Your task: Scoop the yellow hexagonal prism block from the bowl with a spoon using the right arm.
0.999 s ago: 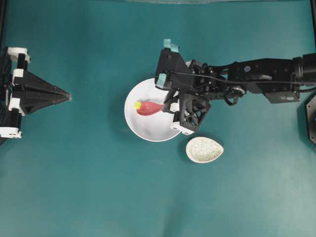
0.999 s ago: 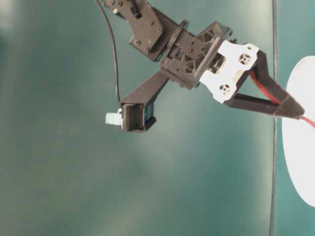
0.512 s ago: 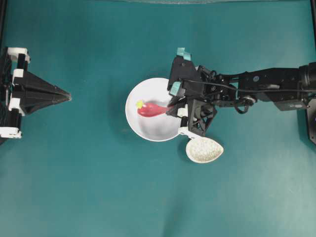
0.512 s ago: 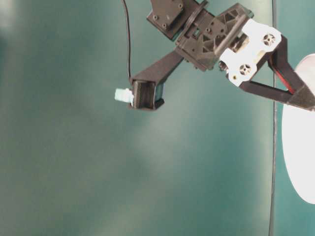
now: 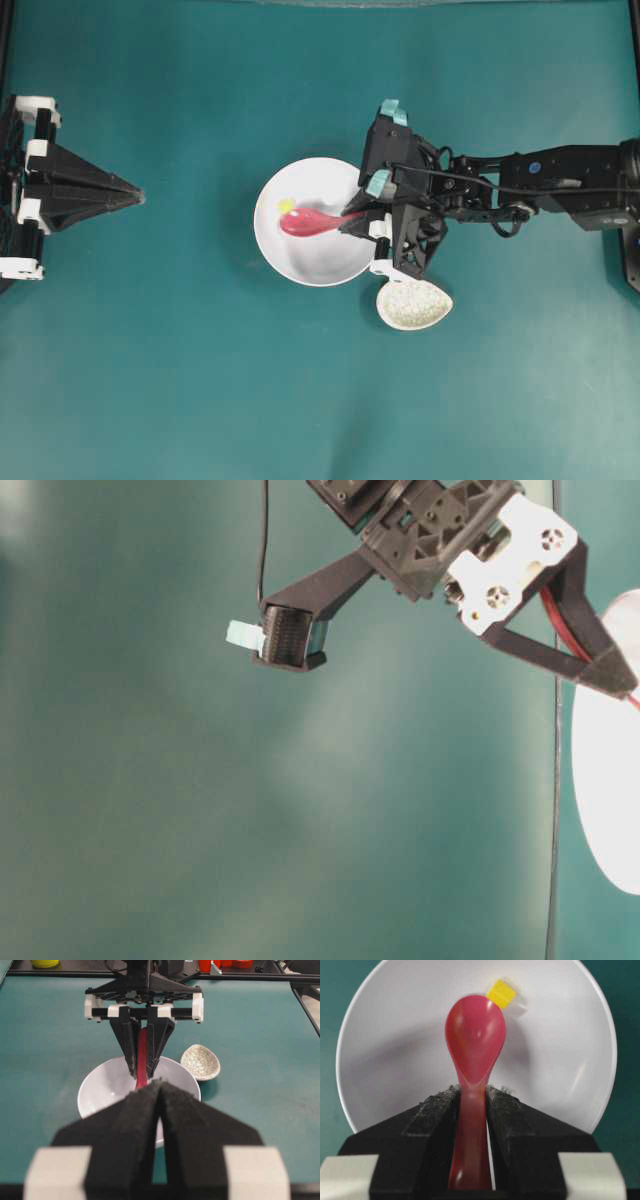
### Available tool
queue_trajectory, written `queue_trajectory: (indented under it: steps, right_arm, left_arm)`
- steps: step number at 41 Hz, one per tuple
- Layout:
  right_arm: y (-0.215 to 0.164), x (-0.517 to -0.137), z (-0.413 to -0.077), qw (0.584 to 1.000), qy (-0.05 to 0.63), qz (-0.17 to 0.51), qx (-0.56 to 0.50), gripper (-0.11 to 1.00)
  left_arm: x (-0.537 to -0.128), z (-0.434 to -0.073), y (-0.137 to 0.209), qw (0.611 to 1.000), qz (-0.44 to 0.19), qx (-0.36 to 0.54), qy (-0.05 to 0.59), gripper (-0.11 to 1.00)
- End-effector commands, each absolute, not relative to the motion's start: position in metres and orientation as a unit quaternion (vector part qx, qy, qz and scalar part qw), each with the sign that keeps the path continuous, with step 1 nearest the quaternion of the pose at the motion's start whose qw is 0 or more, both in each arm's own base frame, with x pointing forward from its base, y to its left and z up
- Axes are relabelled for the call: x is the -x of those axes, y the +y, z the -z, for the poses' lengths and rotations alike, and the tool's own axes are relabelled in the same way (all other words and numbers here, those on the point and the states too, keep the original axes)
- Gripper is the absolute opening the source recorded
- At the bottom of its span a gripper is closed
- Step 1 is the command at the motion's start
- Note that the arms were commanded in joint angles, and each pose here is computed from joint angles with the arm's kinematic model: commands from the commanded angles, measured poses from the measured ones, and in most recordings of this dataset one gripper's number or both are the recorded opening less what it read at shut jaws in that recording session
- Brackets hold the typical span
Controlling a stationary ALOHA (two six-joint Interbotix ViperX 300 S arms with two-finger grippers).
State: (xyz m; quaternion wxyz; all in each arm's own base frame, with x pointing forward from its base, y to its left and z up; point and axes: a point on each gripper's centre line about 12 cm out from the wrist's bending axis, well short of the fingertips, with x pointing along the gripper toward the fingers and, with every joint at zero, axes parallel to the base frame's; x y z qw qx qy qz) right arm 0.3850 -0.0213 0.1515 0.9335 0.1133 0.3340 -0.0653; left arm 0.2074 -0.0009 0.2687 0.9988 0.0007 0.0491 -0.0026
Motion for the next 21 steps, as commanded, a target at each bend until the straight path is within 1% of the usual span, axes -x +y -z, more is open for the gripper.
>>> queue_trajectory:
  steps: [1, 14, 21]
  right_arm:
    - [-0.021, -0.388, -0.166, 0.942, 0.310, 0.063, -0.113, 0.24]
    - [-0.021, -0.388, -0.170, 0.945, 0.304, 0.060, -0.108, 0.24]
    - [-0.020, -0.381, -0.195, 0.952, 0.285, 0.053, -0.099, 0.24]
  left_arm:
    - [-0.210, -0.275, -0.001, 0.999, 0.003, -0.001, 0.039, -0.01]
    - [-0.210, -0.275, -0.001, 0.999, 0.003, -0.001, 0.039, -0.01]
    - [-0.210, -0.275, -0.001, 0.999, 0.003, -0.001, 0.039, -0.01]
